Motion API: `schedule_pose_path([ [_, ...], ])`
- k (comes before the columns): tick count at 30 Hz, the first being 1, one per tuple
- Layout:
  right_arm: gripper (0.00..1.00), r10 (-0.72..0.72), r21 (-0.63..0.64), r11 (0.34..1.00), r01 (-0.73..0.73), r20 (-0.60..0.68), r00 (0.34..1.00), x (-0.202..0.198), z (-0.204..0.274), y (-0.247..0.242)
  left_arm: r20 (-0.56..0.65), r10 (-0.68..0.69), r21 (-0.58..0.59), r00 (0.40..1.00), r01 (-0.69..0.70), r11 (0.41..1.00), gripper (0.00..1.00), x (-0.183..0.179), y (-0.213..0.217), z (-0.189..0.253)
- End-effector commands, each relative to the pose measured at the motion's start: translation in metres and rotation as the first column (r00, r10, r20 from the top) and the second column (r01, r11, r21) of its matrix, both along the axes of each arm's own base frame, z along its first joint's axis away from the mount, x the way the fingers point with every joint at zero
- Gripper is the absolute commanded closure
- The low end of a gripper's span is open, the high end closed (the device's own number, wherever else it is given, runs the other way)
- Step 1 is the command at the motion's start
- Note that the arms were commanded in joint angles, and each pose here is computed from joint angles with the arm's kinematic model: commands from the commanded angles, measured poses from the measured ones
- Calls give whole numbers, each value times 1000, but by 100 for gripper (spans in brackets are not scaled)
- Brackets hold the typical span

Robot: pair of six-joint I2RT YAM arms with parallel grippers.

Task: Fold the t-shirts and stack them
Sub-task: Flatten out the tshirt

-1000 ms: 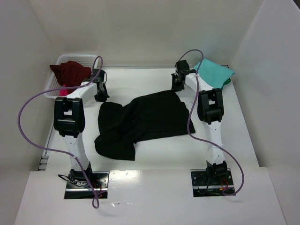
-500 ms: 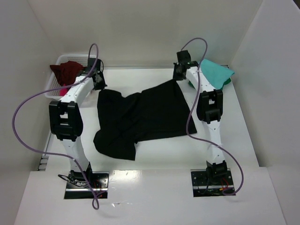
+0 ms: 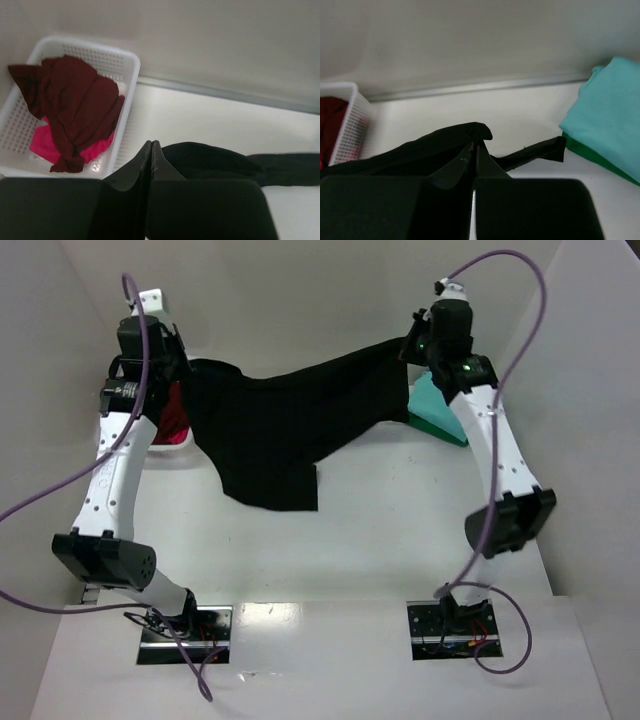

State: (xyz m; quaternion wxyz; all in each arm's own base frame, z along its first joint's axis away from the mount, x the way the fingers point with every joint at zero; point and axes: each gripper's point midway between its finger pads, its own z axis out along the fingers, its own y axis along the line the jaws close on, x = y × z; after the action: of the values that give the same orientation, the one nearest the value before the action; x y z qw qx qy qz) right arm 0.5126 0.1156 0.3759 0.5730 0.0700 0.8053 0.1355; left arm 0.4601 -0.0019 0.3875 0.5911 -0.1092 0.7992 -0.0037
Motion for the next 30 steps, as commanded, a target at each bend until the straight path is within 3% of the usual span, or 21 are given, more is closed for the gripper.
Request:
schedule_pose_path([
  [1,100,-67,48,997,60,163,984,-52,63,-20,152,-37,15,988,36,999,100,-25,-3,62],
  [9,100,-62,82,996,43,243,968,-146,91,-38,376,-100,-2,921,109,994,100,-106,-13,146],
  [15,100,-62,85,995,44,215,975,-207,70,-52,525,-123,11,842,138,990,100,-189,-14,186],
  [17,100,-58,124,992,24,280,958,-240,91,-56,566,-127,20,815,140,990,100,-222,-13,204],
  [21,100,-63,139,990,14,350,935,-278,121,-65,613,-174,51,770,181,982,100,-254,-19,223],
  [25,100,-88,131,990,41,374,923,-296,148,-75,656,-201,62,727,214,975,100,-279,-24,244],
  [30,100,-145,97,988,118,337,930,-263,140,-81,591,-169,40,789,181,983,100,-241,-19,225],
])
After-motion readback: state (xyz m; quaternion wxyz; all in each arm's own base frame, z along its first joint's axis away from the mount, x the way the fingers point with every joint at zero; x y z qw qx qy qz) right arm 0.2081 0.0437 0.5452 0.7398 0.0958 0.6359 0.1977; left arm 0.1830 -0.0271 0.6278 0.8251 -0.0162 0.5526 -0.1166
